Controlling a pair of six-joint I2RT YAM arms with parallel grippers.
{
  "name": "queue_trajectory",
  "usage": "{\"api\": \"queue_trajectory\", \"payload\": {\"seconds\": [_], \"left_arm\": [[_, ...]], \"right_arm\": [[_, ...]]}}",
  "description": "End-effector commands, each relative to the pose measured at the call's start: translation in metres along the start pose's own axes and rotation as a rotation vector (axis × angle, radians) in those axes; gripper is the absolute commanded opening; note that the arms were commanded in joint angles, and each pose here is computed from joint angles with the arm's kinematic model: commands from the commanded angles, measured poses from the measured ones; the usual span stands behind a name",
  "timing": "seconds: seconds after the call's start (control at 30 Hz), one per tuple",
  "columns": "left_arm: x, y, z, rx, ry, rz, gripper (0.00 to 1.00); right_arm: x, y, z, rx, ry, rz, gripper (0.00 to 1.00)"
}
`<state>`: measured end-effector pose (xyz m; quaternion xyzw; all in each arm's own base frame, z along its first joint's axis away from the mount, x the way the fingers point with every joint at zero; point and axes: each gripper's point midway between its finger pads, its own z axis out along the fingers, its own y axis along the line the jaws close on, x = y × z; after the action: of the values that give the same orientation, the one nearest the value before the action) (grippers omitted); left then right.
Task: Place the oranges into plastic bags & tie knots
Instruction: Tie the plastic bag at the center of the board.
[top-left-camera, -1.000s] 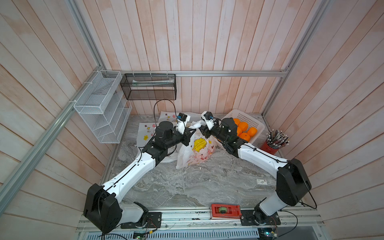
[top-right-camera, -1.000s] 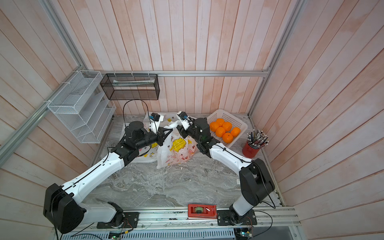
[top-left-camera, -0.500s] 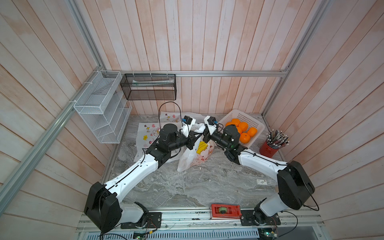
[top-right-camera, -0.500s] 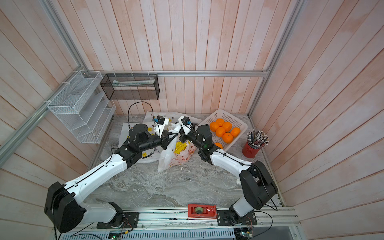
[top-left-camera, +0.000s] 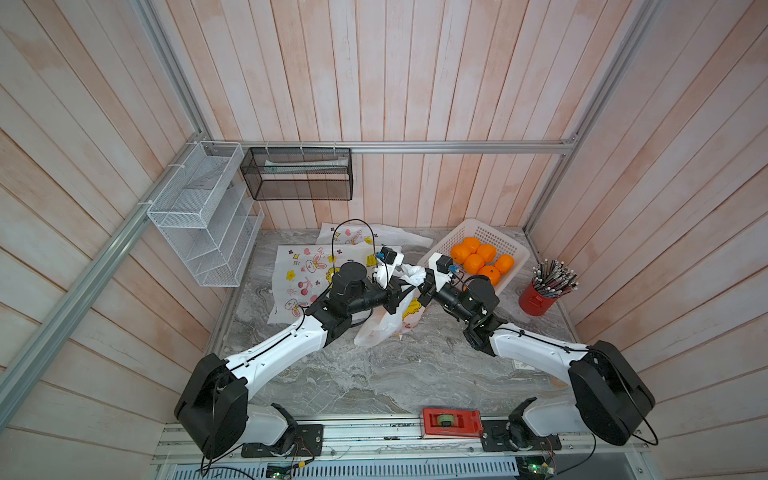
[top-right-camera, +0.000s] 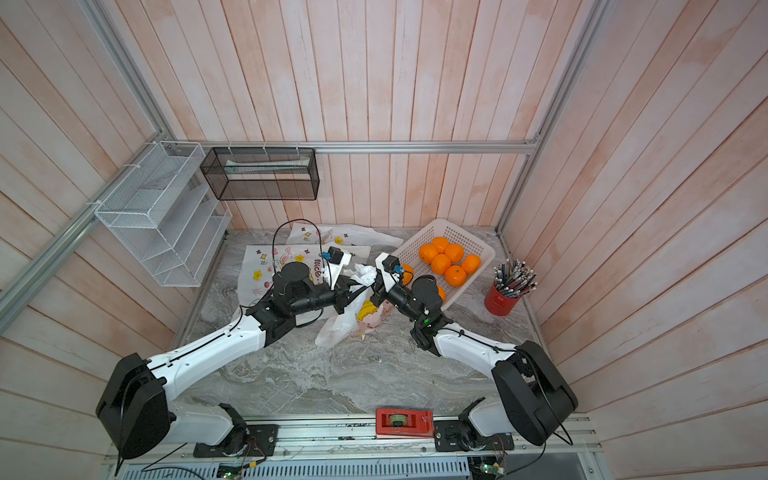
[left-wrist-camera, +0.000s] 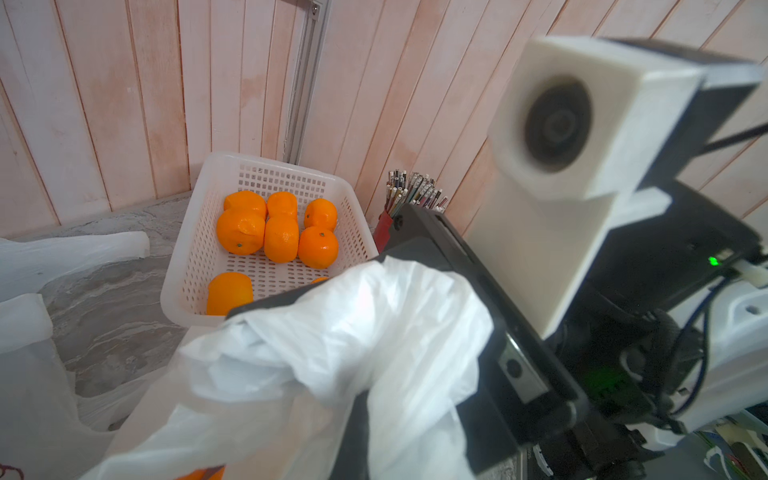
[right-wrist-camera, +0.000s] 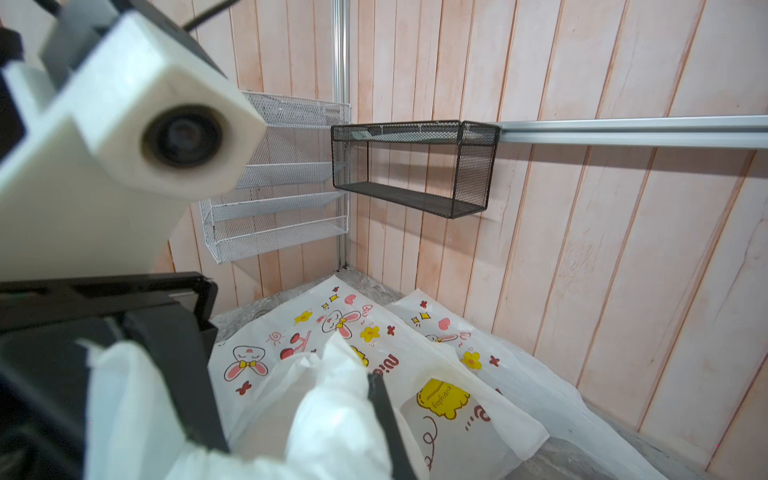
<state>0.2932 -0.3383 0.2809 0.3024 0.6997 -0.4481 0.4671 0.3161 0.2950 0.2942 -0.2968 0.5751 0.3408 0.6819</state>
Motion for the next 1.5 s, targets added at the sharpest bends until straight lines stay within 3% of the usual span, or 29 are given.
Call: {"api": "queue_trajectory", "payload": {"seconds": [0.0,0.13,0.23,0.37,0.43,0.53,0.77,0.93,1.23,1.47], "left_arm": [[-0.003,-0.01,-0.008,0.032,-0.029,0.028,0.17],[-0.011,-0.022,-0.034,0.029,-0.068,0.082,0.48],[-0.018,-0.035,-0.062,0.031,-0.115,0.109,0.62],[-0.031,-0.036,-0.103,-0.028,-0.206,0.08,0.72],[-0.039,-0.019,-0.12,-0.1,-0.248,0.006,0.72],[-0.042,-0.008,-0.121,-0.105,-0.248,-0.044,0.65],[-0.04,-0.01,-0.08,0.069,-0.209,-0.11,0.49],[-0.021,-0.021,-0.042,0.138,-0.131,-0.121,0.41],[0.013,-0.02,-0.002,0.162,-0.05,-0.171,0.39],[0.006,0.001,-0.028,0.092,-0.101,-0.194,0.41]], "right_arm": [[-0.024,0.005,-0.006,-0.007,-0.09,-0.018,0.0],[-0.021,0.0,-0.008,0.022,-0.082,-0.053,0.0],[-0.022,-0.001,-0.01,0.03,-0.09,-0.072,0.0],[-0.026,0.004,-0.012,0.008,-0.106,-0.088,0.0],[-0.029,0.005,-0.013,-0.001,-0.117,-0.094,0.0],[-0.031,0.009,-0.014,-0.015,-0.124,-0.094,0.0],[-0.029,0.011,-0.013,-0.034,-0.119,-0.098,0.0],[-0.031,0.014,-0.012,-0.045,-0.126,-0.092,0.0],[-0.032,0.021,-0.016,-0.079,-0.139,-0.083,0.0],[-0.038,0.025,-0.024,-0.087,-0.163,-0.104,0.0]]}}
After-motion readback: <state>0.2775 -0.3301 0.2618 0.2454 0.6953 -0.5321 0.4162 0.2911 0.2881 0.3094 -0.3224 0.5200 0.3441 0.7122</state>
